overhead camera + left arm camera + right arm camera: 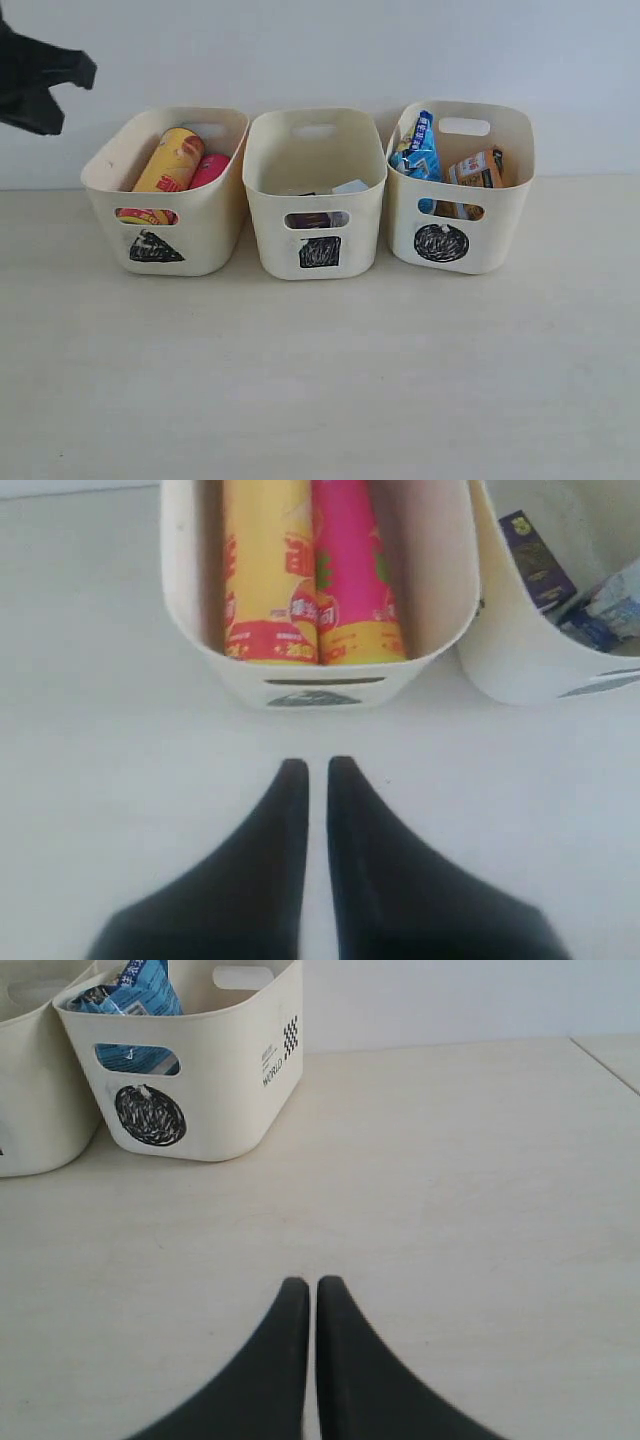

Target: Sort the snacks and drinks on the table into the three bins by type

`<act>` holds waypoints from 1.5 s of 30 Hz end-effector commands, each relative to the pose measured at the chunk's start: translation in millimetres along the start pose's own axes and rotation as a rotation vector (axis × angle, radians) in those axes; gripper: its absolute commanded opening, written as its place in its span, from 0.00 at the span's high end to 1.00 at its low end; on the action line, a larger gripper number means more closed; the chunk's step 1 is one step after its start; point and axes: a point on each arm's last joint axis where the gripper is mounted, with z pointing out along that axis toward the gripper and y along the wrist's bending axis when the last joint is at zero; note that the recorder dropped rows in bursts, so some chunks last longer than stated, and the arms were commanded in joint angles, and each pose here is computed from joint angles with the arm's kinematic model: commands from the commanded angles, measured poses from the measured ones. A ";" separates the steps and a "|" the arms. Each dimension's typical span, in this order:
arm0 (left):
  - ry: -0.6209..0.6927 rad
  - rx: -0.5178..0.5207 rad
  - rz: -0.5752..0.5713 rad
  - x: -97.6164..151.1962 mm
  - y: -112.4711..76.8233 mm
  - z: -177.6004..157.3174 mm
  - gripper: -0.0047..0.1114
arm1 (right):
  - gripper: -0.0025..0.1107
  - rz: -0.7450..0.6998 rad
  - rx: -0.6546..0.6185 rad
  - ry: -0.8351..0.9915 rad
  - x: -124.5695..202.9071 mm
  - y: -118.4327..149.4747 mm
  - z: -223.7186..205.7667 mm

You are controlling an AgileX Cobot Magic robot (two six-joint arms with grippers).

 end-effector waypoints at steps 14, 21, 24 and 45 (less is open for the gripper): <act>-0.628 -0.078 -0.237 167.6 42.1 -97.0 0.93 | 0.98 0.000 0.003 -0.035 -3.0 -0.1 -0.5; -0.809 -0.063 -0.217 207.6 33.0 -132.8 0.93 | 0.98 0.000 0.003 -0.035 -3.0 -0.1 -0.5; -0.902 -0.039 -0.229 219.8 29.1 -148.5 0.93 | 0.98 0.000 0.003 -0.035 -3.0 -0.1 -0.5; -1.007 -0.031 -0.214 231.9 25.5 -166.2 0.93 | 0.98 0.000 0.003 -0.035 -3.0 -0.1 -0.5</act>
